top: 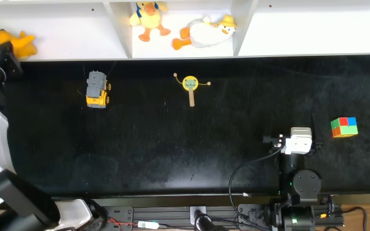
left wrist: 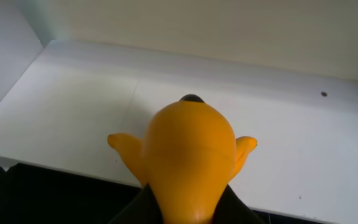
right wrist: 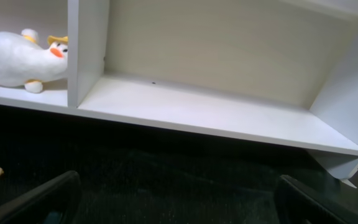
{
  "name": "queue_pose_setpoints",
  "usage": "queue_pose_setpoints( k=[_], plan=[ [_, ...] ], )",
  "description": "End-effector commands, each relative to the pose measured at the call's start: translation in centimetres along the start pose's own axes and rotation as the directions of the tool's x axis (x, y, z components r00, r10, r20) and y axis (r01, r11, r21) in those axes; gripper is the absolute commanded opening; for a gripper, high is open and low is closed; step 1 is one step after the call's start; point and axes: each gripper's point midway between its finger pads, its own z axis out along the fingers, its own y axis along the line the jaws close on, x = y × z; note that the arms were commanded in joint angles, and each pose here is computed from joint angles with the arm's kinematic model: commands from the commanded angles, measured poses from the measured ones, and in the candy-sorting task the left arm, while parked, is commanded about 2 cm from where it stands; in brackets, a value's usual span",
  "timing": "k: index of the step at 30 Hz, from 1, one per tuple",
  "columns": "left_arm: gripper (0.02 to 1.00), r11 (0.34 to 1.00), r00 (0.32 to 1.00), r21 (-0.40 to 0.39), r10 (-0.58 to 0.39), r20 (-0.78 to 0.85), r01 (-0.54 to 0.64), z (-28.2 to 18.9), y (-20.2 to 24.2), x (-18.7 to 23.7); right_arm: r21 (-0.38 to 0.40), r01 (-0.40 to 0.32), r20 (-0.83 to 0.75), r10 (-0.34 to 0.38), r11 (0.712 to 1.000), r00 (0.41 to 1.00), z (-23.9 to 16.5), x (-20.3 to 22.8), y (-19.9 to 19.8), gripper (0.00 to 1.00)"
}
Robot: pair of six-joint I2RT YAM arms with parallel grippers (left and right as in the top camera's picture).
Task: Store Toys
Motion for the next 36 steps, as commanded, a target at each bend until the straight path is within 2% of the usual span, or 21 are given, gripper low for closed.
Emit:
queue_pose_setpoints(
  k=[1,12,18,36],
  plan=[
    [0.167,1.000,1.000,-0.006,0.005,0.026,-0.005,0.1,0.1,-1.5,-0.002,-0.004,0.000,0.004,1.000,1.000,0.0,0.4,0.1,0.996],
    [0.178,1.000,1.000,0.000,0.010,0.012,-0.010,1.4,-0.3,-0.8,-0.002,-0.004,0.000,0.004,1.000,1.000,0.0,0.4,0.1,0.991],
    [0.178,0.999,1.000,-0.030,0.011,-0.011,-0.012,2.1,-0.2,-0.1,-0.002,-0.004,0.000,0.004,1.000,1.000,0.0,0.4,0.1,0.996],
    [0.202,1.000,1.000,-0.019,0.017,0.001,-0.017,4.0,-0.2,0.4,-0.002,-0.004,0.000,0.004,1.000,1.000,0.0,0.4,0.1,0.996]
  ],
)
